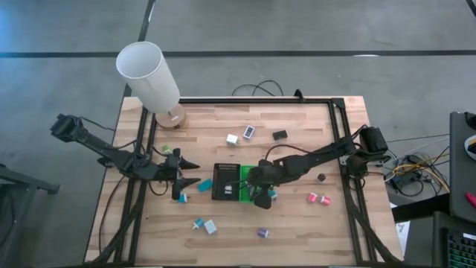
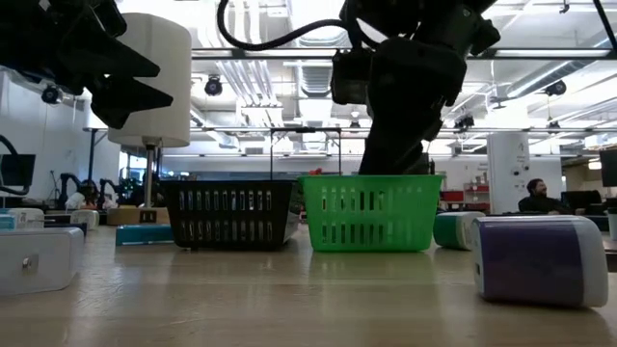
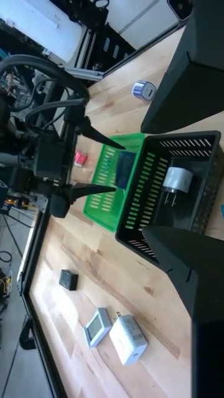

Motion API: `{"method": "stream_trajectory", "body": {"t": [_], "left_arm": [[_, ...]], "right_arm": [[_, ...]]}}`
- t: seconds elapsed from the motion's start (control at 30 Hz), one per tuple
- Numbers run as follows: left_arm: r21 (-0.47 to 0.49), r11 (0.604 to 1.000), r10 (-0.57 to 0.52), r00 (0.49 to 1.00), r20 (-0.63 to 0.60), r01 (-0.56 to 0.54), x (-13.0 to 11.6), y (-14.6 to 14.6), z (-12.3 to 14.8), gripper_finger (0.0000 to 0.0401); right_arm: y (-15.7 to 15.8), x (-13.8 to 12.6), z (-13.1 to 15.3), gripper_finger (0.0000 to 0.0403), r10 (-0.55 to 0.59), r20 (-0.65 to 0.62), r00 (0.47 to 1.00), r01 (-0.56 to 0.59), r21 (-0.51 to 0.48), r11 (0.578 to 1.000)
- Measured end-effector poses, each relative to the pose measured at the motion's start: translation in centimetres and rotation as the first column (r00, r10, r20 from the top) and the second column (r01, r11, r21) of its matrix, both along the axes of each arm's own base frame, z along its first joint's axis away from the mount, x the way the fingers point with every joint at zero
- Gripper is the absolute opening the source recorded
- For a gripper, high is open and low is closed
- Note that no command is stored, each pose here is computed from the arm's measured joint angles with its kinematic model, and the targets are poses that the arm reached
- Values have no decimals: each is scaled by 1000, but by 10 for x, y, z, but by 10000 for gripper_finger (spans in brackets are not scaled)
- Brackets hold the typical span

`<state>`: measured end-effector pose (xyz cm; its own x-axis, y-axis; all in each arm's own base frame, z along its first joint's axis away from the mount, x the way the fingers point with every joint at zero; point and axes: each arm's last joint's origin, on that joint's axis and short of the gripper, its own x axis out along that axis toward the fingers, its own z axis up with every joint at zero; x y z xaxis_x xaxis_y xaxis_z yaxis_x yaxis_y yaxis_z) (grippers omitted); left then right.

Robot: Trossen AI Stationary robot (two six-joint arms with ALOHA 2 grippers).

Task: Pick & Place Office items
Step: Put the black timer into the green bin

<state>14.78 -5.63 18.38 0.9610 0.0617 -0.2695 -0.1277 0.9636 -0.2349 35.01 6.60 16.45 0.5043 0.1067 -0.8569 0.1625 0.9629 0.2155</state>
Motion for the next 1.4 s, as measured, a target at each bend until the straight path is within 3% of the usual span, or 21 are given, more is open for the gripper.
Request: {"method": "stream_trajectory", "body": {"t": [0.33, 0.7, 1.0, 1.27, 1.4], "left_arm": [[-1, 1000, 0, 1000, 1, 0, 0, 0, 0, 261], [0, 1000, 0, 1000, 2, 0, 0, 0, 0, 261], [0, 1000, 0, 1000, 1, 0, 0, 0, 0, 261], [0, 1000, 0, 1000, 2, 0, 0, 0, 0, 262], [0, 1000, 0, 1000, 2, 0, 0, 0, 0, 262]], "right_arm": [[0, 2, 10, 329, 22, 7, 1000, -21, -16, 1000], [-7, -18, 70, 324, -10, -143, 990, -10, -141, 990], [-22, -54, 116, 321, -167, -79, 983, 127, -370, 920], [-48, -71, 119, 320, -282, -122, 952, 198, -459, 866], [-72, -68, 111, 328, -272, -194, 942, 143, -503, 853]]}}
